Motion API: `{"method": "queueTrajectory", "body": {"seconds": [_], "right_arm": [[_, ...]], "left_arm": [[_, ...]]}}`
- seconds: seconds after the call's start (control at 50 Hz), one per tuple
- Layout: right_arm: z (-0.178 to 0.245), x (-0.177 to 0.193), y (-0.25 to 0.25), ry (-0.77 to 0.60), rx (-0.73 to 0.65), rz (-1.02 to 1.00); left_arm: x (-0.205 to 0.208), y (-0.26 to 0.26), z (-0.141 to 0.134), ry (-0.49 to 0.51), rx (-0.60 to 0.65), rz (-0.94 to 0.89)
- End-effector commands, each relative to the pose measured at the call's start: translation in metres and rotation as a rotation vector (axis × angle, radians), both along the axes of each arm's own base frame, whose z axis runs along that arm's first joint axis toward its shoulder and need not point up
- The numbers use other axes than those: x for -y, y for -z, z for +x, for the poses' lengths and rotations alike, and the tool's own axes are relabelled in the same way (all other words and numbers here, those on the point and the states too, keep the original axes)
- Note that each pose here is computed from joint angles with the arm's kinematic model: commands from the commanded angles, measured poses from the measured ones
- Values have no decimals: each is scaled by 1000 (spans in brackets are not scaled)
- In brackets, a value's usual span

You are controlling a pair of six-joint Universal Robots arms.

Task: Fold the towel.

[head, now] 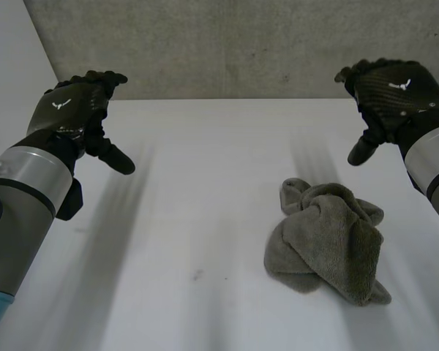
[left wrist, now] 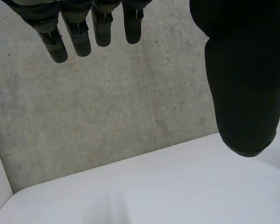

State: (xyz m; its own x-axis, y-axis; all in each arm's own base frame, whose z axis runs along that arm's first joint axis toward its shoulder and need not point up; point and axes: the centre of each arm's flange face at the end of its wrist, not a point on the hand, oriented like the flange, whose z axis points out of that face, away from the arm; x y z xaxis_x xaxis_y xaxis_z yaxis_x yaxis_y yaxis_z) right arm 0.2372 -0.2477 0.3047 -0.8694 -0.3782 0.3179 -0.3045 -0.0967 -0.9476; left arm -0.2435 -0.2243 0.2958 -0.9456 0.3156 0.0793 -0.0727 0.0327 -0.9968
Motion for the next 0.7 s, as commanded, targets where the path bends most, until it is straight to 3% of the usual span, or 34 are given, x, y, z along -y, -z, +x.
{"method": "queueTrajectory", "body": {"seconds": [0.02, 0.06, 0.2, 0.28, 0.4, 0.46, 0.5, 0.52, 0.56, 0.7], "right_arm": [[-4, 6, 29, -4, -223, 126], [-6, 2, 52, -36, -341, 245], [-6, -4, 95, -105, -483, 437], [1, 2, 106, -130, -469, 438], [21, 23, 107, -160, -307, 257], [48, 5, 104, -276, -228, 179], [77, -29, 101, -460, -180, 109], [77, -30, 101, -461, -180, 109], [96, -63, 109, -627, -169, 91], [116, -112, 138, -877, -176, 145]], "left_arm": [[1, 4, -1, 1, 1, -7], [1, 5, -1, 1, 1, -7], [3, 6, -2, 2, 0, -8], [4, 9, -3, 2, 3, -2], [8, 14, -4, 1, 7, 5], [11, 16, -5, 1, 1, -2], [13, 15, -5, -2, -3, -11], [14, 14, -5, -4, -7, -19], [15, 14, -5, -4, -9, -23], [20, 25, -7, -7, 1, -3]]}}
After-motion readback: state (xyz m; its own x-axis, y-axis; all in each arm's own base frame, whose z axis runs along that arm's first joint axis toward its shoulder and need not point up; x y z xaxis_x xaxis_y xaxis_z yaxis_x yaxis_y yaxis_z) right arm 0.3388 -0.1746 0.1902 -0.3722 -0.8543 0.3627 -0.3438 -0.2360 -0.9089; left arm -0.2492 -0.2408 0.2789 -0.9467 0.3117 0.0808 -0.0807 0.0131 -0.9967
